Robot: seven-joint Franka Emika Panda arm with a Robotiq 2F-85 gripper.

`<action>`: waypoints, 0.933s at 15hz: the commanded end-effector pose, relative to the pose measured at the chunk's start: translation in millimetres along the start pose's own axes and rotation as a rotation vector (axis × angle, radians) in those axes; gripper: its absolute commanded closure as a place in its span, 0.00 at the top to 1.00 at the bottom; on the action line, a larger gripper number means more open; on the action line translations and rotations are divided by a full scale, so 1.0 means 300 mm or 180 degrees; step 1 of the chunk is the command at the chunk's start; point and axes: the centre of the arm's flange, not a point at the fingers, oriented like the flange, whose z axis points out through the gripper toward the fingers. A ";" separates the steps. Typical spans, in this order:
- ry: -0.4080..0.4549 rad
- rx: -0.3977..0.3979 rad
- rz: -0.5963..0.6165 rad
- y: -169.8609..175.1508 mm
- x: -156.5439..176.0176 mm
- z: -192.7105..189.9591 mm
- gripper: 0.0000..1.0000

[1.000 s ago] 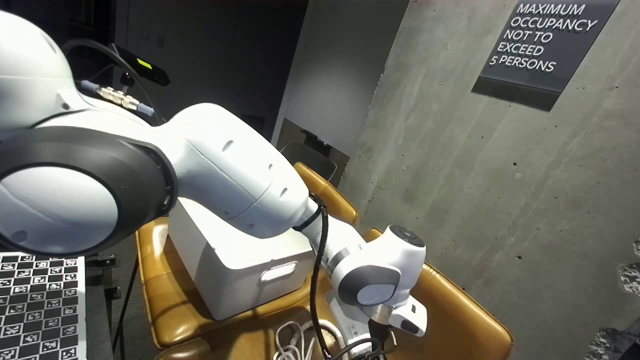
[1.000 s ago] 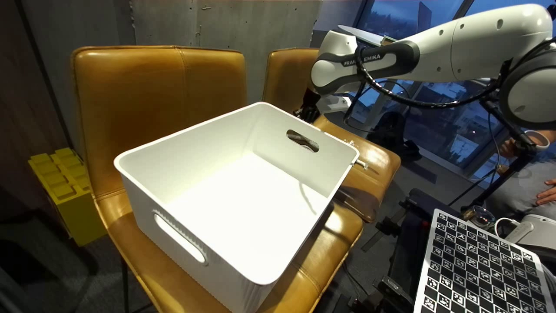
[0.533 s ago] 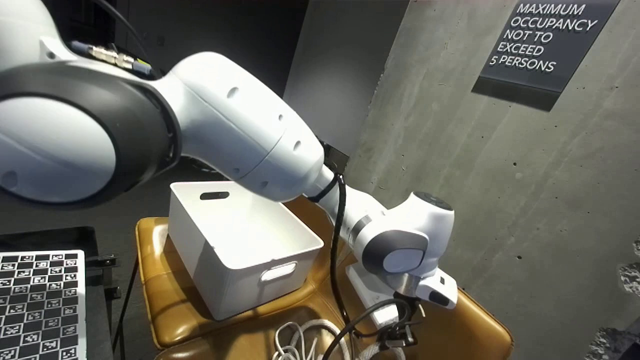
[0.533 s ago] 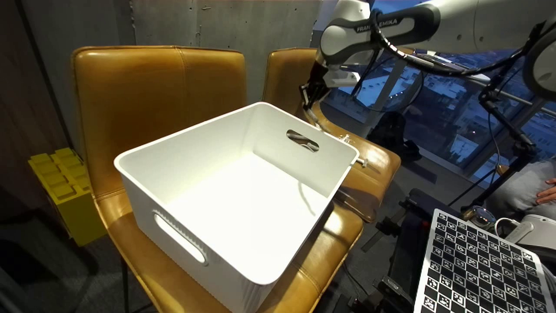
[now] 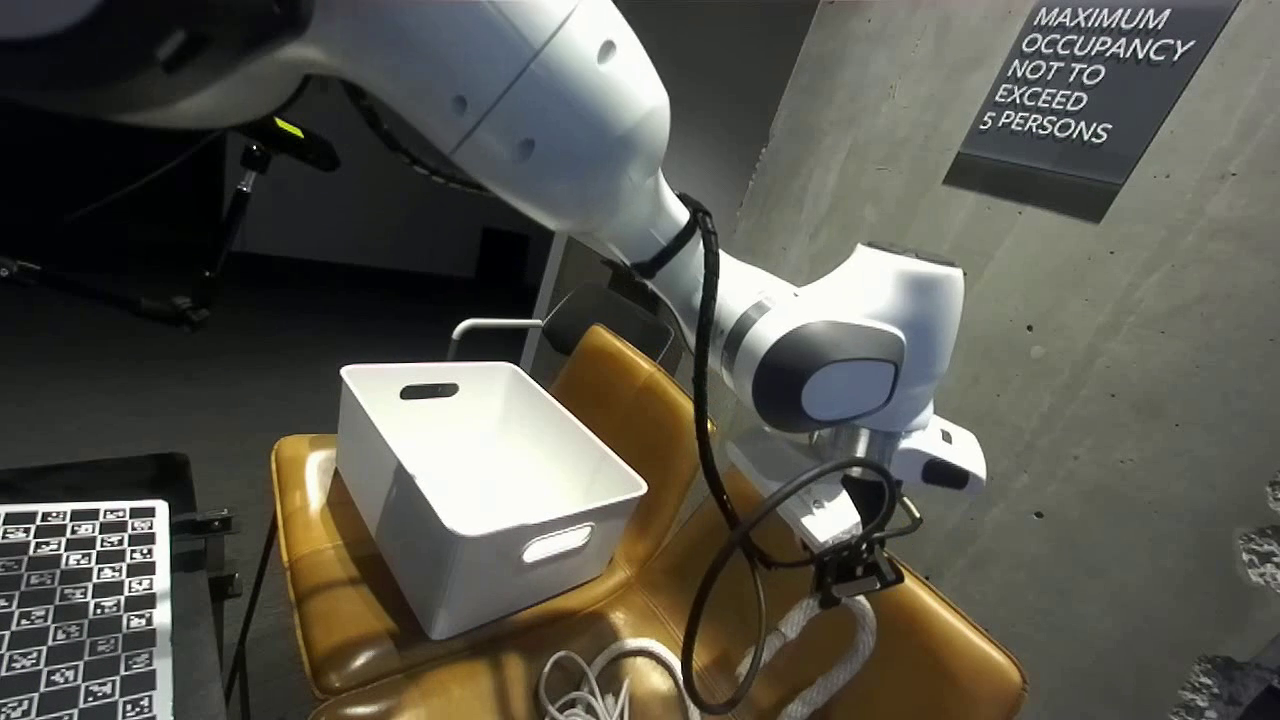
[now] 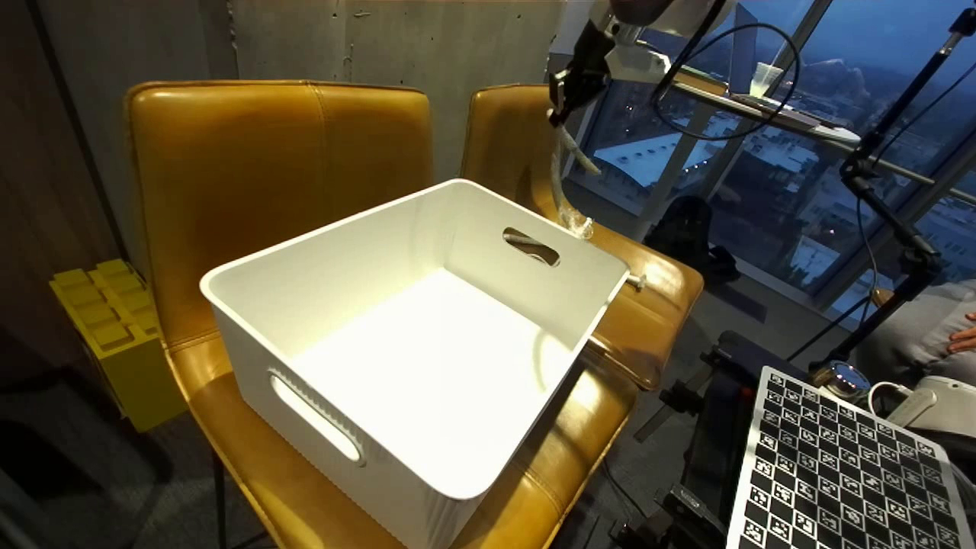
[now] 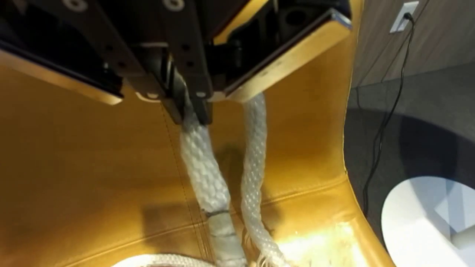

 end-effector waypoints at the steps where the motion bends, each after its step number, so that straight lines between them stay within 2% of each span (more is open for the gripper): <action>1: 0.0338 0.0151 -0.0195 -0.025 -0.155 -0.239 0.03; 8: 0.1099 0.0356 -0.0558 -0.170 -0.197 -0.607 0.03; 14: 0.1723 0.0554 -0.0783 -0.377 -0.330 -0.969 0.03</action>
